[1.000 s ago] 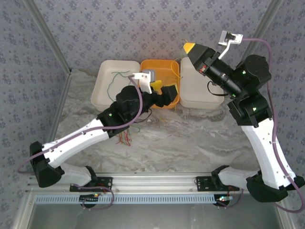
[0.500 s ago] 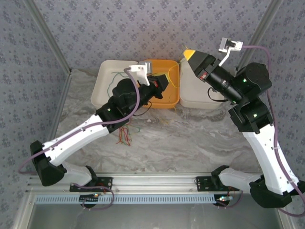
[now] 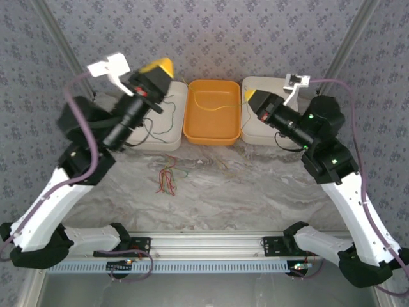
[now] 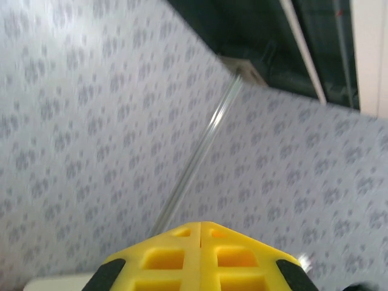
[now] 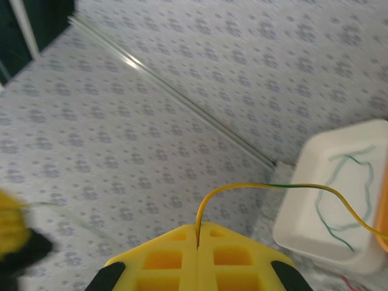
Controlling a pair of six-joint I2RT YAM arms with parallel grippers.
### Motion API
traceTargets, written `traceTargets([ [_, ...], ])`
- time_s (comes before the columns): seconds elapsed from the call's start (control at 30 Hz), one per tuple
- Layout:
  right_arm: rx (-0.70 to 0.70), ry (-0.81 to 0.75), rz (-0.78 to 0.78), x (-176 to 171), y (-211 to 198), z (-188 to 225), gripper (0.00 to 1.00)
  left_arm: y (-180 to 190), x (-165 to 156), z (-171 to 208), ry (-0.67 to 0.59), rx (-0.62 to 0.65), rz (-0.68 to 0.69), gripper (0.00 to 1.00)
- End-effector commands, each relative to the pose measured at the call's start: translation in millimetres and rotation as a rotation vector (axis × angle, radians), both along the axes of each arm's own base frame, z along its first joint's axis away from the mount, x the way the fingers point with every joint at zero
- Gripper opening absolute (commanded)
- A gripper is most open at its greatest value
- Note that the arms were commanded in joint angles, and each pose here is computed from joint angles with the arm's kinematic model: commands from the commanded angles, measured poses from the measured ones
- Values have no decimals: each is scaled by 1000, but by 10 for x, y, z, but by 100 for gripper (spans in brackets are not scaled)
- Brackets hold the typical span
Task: Untangle the cables
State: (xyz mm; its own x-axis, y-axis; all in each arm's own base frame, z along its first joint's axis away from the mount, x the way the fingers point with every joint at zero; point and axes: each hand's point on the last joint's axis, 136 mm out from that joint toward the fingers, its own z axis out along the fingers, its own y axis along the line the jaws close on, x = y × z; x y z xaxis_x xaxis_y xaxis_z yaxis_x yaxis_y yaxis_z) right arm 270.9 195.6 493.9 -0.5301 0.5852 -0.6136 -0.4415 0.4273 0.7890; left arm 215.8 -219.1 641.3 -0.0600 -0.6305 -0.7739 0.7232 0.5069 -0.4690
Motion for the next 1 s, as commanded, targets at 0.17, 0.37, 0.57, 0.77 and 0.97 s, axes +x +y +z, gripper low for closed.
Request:
traceTargets([
  [0.17, -97, 72, -28, 139, 91, -534, 0, 80, -211, 489, -147, -11, -65, 0],
  [0.37, -142, -31, -99, 206, -88, -123, 0, -174, -110, 505, -119, -31, -151, 0],
  [0.57, -121, -172, -144, 438, -305, 615, 0, -435, 62, 448, -87, -74, -213, 0],
  [0.77, -105, -340, -191, 717, -523, 1369, 0, -611, 170, 544, -99, -106, -249, 0],
  [0.97, -79, -404, -264, 1082, -863, 1676, 0, -901, 395, 498, -94, -95, -273, 0],
])
